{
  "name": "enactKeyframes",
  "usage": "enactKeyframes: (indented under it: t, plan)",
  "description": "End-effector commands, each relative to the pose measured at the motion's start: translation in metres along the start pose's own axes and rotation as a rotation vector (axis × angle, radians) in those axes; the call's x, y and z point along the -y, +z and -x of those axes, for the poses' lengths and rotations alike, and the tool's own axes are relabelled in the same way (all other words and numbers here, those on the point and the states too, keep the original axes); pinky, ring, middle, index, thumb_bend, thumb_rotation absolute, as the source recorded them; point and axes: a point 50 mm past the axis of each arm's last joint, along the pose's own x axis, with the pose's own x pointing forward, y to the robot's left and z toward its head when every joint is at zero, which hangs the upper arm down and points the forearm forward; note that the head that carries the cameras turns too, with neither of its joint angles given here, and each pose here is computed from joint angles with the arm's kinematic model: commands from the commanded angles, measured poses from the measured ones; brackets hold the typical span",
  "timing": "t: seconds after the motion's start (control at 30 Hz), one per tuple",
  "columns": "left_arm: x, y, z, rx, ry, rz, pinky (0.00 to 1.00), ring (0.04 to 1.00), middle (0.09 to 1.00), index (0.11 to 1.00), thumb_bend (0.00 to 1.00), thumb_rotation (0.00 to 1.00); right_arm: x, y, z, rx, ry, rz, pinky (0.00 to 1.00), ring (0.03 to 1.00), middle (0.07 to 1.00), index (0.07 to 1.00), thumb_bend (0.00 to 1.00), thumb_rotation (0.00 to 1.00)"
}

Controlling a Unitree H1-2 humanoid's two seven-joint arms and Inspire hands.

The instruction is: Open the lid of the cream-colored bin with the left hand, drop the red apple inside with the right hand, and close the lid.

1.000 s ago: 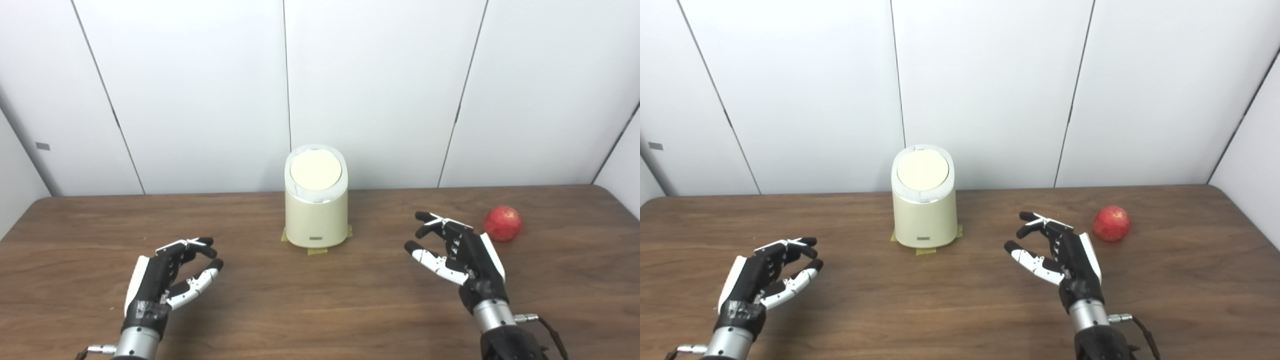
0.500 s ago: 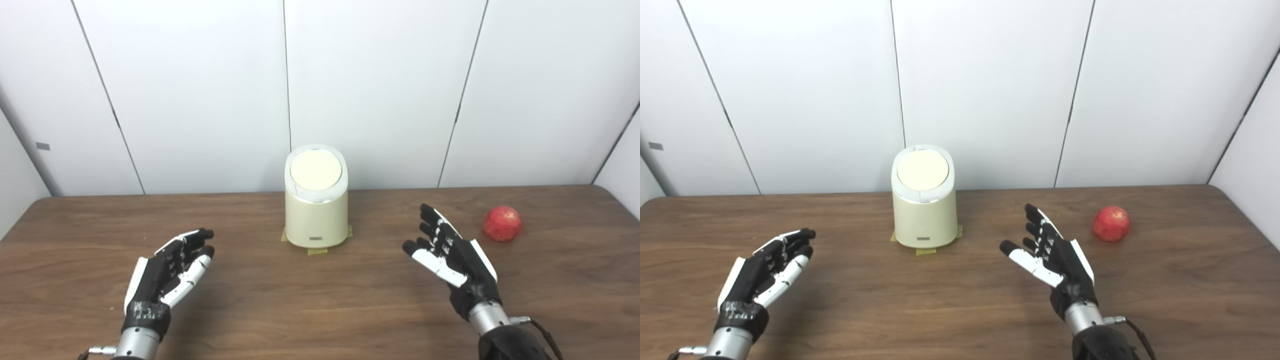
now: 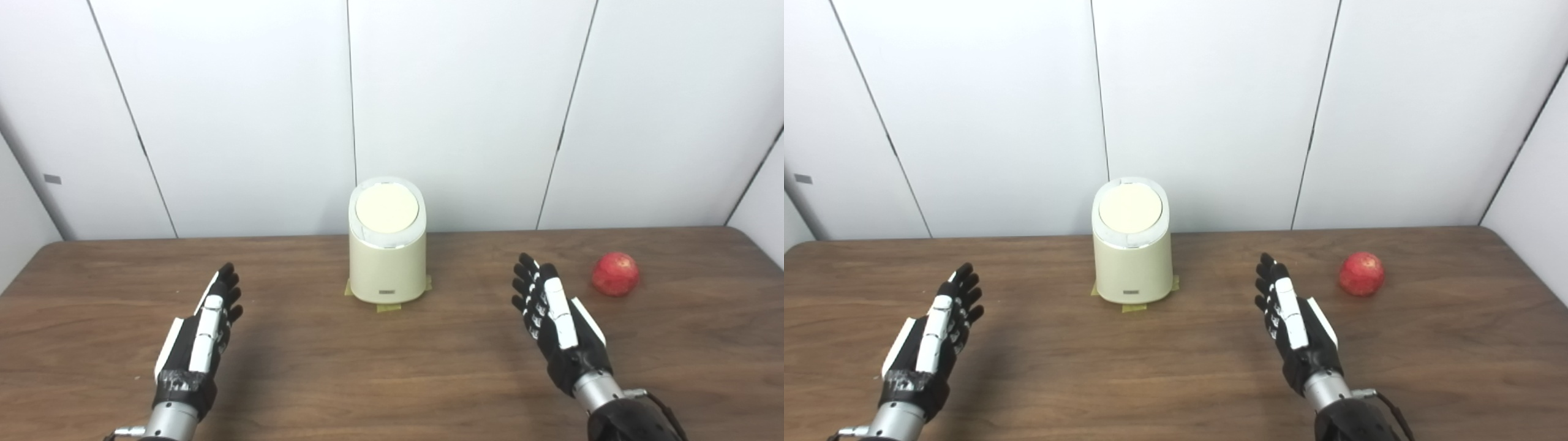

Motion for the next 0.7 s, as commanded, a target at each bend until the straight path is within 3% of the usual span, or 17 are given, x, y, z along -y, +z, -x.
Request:
enactKeyframes:
  t: [0.0, 0.07, 0.23, 0.37, 0.53, 0.67]
  plan:
    - [0.002, 0.021, -0.006, 0.076, -0.018, -0.023, 0.99, 1.0, 1.0, 1.0, 0.5, 0.99, -0.001, 0.017, -0.004, 0.077, 0.013, -0.001, 1.0, 1.0, 1.0, 1.0, 0.63, 1.0]
    - [0.004, 0.022, -0.007, 0.076, -0.018, -0.028, 1.0, 1.0, 1.0, 1.0, 0.49, 0.98, -0.001, 0.016, -0.003, 0.076, 0.011, -0.001, 1.0, 1.0, 1.0, 1.0, 0.63, 1.0]
    - [0.012, 0.04, -0.029, 0.065, -0.001, -0.08, 0.99, 0.985, 0.997, 1.0, 0.63, 0.7, -0.001, 0.014, 0.0, 0.069, 0.01, 0.015, 1.0, 1.0, 1.0, 1.0, 0.63, 1.0]
    - [0.021, 0.068, -0.059, 0.104, -0.014, -0.093, 0.95, 0.952, 0.986, 1.0, 0.65, 0.53, 0.0, 0.011, 0.001, 0.063, 0.017, 0.015, 0.99, 1.0, 1.0, 1.0, 0.63, 1.0]
    - [0.031, 0.098, -0.103, 0.139, -0.021, -0.144, 0.88, 0.945, 0.959, 0.973, 0.76, 0.37, 0.001, 0.007, 0.002, 0.054, 0.019, 0.026, 0.98, 1.0, 0.997, 0.998, 0.62, 1.0]
    - [0.044, 0.12, -0.134, 0.159, -0.051, -0.224, 0.85, 0.934, 0.947, 0.962, 0.74, 0.31, 0.002, 0.004, 0.002, 0.052, 0.022, 0.027, 0.97, 1.0, 0.997, 0.994, 0.59, 1.0]
